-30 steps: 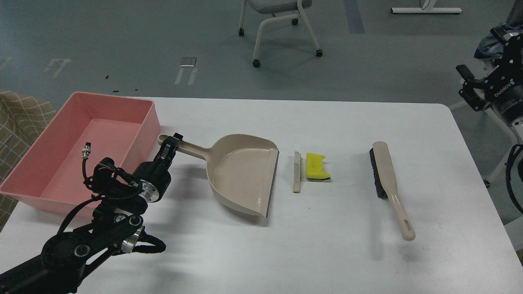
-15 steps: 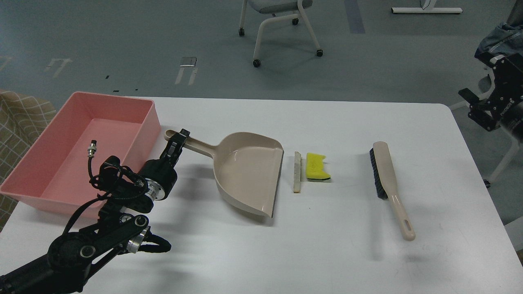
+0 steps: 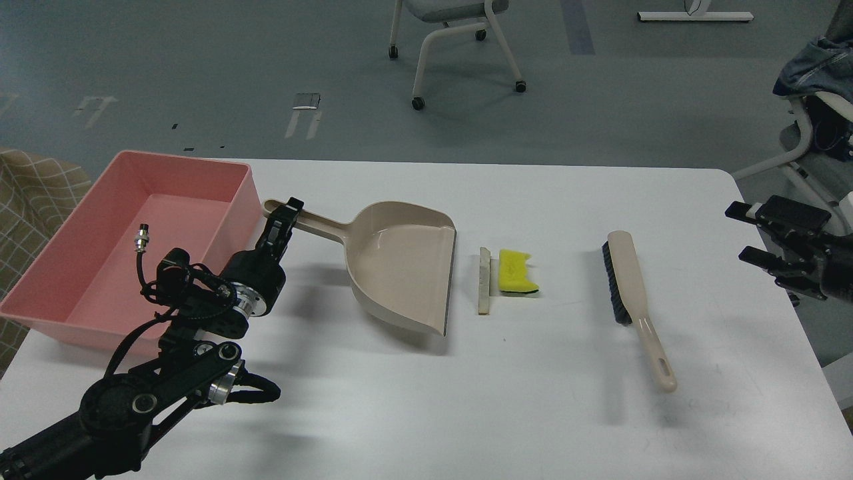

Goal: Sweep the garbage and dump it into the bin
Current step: 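Move the right gripper toward the wooden brush handle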

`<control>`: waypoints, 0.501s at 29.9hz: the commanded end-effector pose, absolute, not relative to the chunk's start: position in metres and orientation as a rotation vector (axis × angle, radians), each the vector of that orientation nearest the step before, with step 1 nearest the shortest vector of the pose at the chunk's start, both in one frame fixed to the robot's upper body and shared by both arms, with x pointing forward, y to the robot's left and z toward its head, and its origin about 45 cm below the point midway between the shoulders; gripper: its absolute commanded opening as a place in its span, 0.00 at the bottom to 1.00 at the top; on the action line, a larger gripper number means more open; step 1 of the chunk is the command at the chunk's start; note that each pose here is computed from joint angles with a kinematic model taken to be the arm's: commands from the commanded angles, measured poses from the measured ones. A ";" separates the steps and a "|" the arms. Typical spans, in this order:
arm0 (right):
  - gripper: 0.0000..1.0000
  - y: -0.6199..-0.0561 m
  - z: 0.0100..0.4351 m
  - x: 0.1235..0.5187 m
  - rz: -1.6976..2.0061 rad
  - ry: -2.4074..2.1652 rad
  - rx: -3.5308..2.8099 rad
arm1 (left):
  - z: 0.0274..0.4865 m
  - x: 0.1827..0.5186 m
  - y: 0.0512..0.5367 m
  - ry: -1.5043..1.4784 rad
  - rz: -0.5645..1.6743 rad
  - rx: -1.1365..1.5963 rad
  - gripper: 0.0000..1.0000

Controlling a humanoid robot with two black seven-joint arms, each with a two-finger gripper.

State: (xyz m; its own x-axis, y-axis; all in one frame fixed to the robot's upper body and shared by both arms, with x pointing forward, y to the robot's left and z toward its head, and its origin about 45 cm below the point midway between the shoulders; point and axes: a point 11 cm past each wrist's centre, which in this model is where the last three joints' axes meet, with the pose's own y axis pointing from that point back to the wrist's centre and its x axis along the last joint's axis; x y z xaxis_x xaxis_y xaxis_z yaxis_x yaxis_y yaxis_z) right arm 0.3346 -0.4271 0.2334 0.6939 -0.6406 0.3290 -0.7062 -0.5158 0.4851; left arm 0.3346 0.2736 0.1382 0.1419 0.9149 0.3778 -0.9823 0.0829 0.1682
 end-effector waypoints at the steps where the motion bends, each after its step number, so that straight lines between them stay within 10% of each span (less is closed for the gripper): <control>1: 1.00 -0.424 0.232 0.333 0.140 -1.011 2.305 | 0.138 0.335 0.272 -0.210 1.431 0.397 0.00; 15: 1.00 -0.406 0.212 0.318 0.077 -0.920 2.332 | 0.131 0.330 0.261 -0.285 1.415 0.297 0.00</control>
State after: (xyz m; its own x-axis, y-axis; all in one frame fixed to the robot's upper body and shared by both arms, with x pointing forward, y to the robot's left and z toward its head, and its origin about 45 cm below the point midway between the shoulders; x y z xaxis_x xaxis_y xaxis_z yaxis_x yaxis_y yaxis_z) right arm 0.3180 -0.4086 0.2118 0.7519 -0.6008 0.2715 -0.6374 -0.5571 0.5323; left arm 0.3315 0.2606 0.1390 0.1372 0.9230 0.3596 -0.9905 0.1321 0.0391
